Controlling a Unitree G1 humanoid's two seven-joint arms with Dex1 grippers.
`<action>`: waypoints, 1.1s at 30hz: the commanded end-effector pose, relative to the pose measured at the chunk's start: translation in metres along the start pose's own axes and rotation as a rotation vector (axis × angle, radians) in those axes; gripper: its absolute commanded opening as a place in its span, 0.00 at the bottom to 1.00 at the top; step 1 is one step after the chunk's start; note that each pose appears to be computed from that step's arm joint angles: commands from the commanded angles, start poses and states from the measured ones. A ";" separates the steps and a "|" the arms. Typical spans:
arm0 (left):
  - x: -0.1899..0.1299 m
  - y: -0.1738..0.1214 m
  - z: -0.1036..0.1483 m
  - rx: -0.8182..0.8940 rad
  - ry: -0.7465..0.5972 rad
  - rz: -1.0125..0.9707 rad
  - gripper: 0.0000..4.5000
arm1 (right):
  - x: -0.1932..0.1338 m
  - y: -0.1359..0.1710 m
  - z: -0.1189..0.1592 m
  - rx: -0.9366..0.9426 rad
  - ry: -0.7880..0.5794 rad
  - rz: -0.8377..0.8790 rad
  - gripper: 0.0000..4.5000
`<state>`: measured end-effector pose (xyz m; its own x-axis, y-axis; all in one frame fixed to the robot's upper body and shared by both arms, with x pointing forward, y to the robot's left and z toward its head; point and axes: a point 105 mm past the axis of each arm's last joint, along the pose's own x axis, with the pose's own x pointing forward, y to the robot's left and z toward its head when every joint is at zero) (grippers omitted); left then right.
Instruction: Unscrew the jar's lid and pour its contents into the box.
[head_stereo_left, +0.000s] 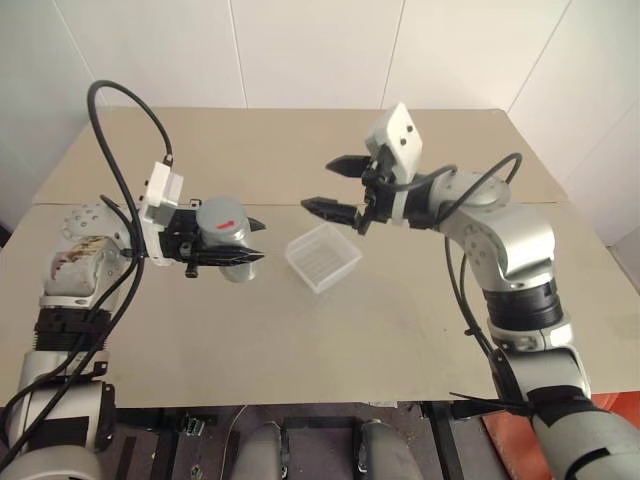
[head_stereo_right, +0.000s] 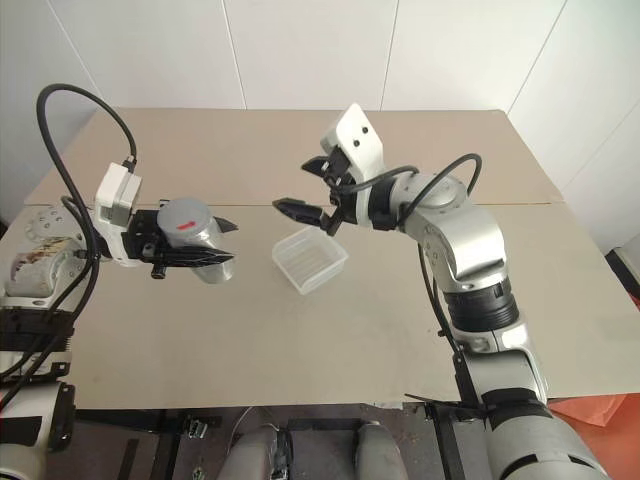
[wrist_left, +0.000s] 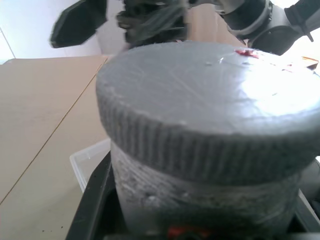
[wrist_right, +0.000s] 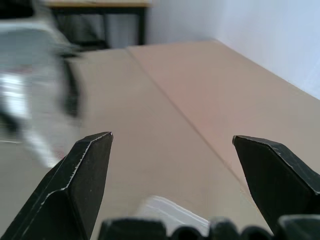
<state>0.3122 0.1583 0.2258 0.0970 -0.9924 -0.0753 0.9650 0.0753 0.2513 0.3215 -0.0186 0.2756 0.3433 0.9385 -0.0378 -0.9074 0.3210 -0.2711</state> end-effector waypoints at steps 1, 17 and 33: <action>0.009 0.007 0.005 0.029 -0.018 -0.004 0.43 | 0.007 0.031 0.032 -0.040 -0.101 0.102 1.00; 0.020 0.011 0.007 0.051 -0.029 -0.041 0.43 | 0.060 0.013 0.022 -0.019 -0.053 -0.057 1.00; -0.008 0.001 0.005 0.041 0.022 -0.013 0.43 | -0.004 -0.018 0.014 -0.011 -0.061 -0.121 1.00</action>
<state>0.3155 0.1661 0.2193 0.1039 -0.9880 -0.1141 0.9680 0.0741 0.2396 0.3430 -0.0305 0.2792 0.4725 0.8814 0.0009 -0.8568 0.4595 -0.2341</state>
